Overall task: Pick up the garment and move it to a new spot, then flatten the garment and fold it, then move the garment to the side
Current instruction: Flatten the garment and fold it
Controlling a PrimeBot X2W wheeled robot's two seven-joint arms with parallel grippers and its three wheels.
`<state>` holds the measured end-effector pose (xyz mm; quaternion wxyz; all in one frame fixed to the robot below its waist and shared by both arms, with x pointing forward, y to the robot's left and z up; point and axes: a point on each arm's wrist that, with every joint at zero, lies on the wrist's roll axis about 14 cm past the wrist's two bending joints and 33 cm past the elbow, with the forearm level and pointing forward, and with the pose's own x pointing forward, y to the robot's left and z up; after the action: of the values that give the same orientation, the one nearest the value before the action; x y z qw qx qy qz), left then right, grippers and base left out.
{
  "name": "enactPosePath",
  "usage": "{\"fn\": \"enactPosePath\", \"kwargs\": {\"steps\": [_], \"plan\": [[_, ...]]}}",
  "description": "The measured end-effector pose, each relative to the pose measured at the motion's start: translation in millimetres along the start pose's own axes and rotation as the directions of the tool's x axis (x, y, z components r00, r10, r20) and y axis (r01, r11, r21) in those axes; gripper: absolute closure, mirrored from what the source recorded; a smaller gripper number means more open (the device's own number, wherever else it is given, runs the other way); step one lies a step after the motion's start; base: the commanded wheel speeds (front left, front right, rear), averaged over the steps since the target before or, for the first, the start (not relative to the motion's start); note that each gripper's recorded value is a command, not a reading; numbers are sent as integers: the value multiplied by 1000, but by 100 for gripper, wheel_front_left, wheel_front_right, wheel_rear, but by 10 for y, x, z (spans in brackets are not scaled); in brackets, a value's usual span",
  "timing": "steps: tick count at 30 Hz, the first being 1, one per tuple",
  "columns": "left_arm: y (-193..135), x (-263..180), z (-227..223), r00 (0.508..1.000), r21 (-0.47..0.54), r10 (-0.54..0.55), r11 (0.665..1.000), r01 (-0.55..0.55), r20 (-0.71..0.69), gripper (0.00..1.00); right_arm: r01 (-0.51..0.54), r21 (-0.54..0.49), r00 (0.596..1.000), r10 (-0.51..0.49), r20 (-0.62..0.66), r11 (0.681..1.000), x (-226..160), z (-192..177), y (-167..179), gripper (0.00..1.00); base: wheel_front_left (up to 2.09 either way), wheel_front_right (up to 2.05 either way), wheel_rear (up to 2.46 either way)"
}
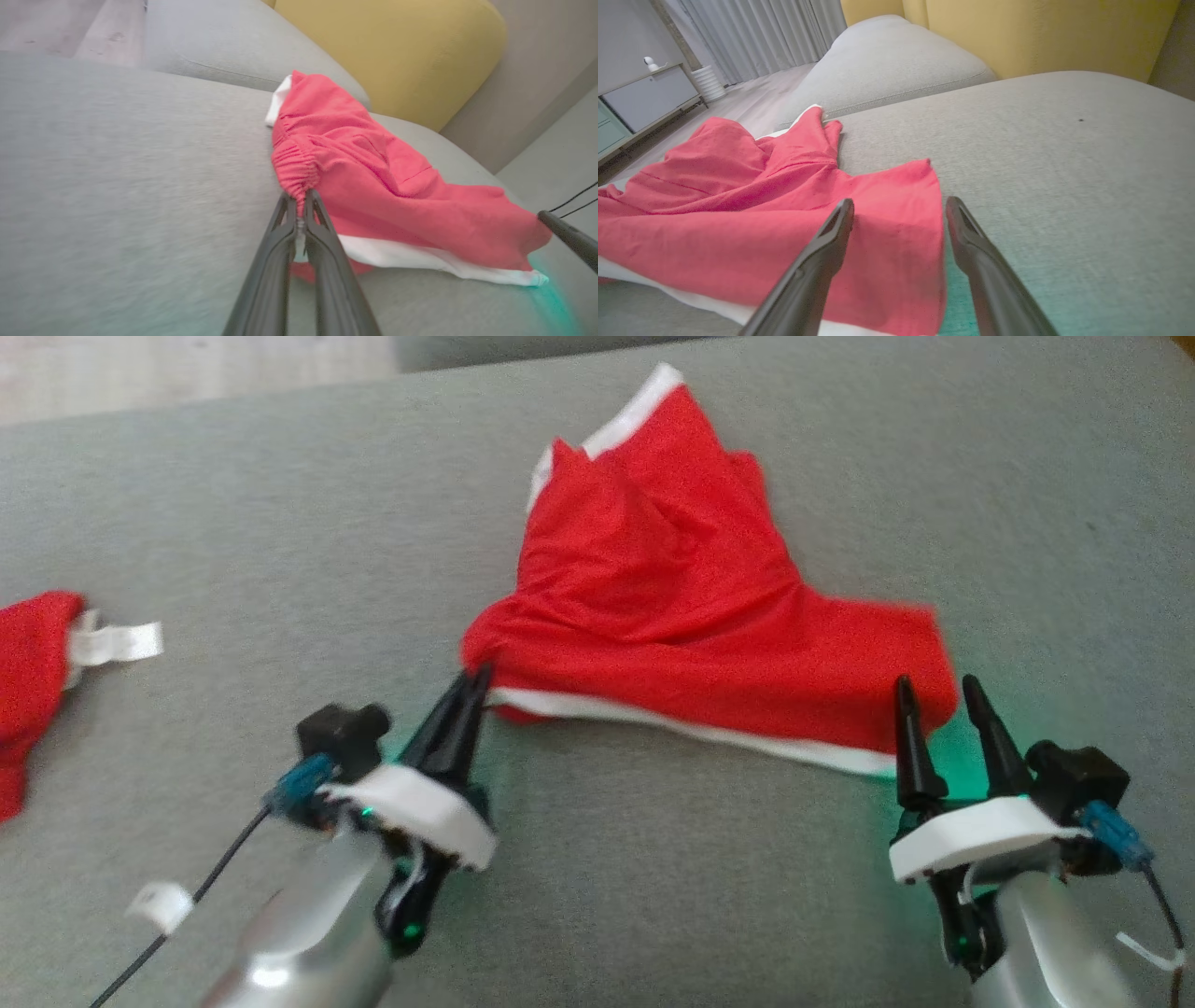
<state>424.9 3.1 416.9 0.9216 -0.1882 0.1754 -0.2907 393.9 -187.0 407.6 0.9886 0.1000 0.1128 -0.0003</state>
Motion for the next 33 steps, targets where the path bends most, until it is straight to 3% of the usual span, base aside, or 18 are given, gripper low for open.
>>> {"fn": "enactPosePath", "kwargs": {"steps": [4, 8, 13, 14, 15, 16, 23, 33], "plan": [[458, -386, -54, 989, 55, 148, 988, -147, -10, 100, -77, 15, 997, 77, 1, 997, 40, 0, 274, 0, 0, 0, 0], [843, -801, -120, 949, 89, 316, 945, -314, -9, 100, -138, 25, 990, 138, 24, 990, 53, 83, 495, 0, 0, 0, 0], [1058, -1120, -198, 902, 94, 432, 898, -430, -4, 100, -172, 23, 984, 171, 42, 985, 15, 146, 610, 0, 0, 0, 0], [1065, -1144, -202, 897, 91, 441, 894, -439, -1, 85, -176, 22, 984, 175, 42, 984, 4, 148, 622, 0, 0, 0, 0], [1060, -1157, -205, 896, 98, 443, 892, -441, 2, 6, -177, 24, 983, 176, 44, 984, -5, 152, 628, 0, 0, 0, 0], [1052, -1155, -178, 895, 105, 446, 889, -445, 14, 0, -177, 28, 983, 176, 45, 984, -16, 155, 627, 0, 0, 0, 0], [917, -1153, 247, 872, 166, 452, 861, -481, 186, 0, -179, 25, 979, 175, 105, 984, -119, 327, 623, 0, 0, 0, 0], [768, -1462, -141, 856, 130, 493, 848, -513, 156, 0, -226, 21, 974, 225, 30, 974, -344, 34, 775, 0, 0, 0, 0]]}}
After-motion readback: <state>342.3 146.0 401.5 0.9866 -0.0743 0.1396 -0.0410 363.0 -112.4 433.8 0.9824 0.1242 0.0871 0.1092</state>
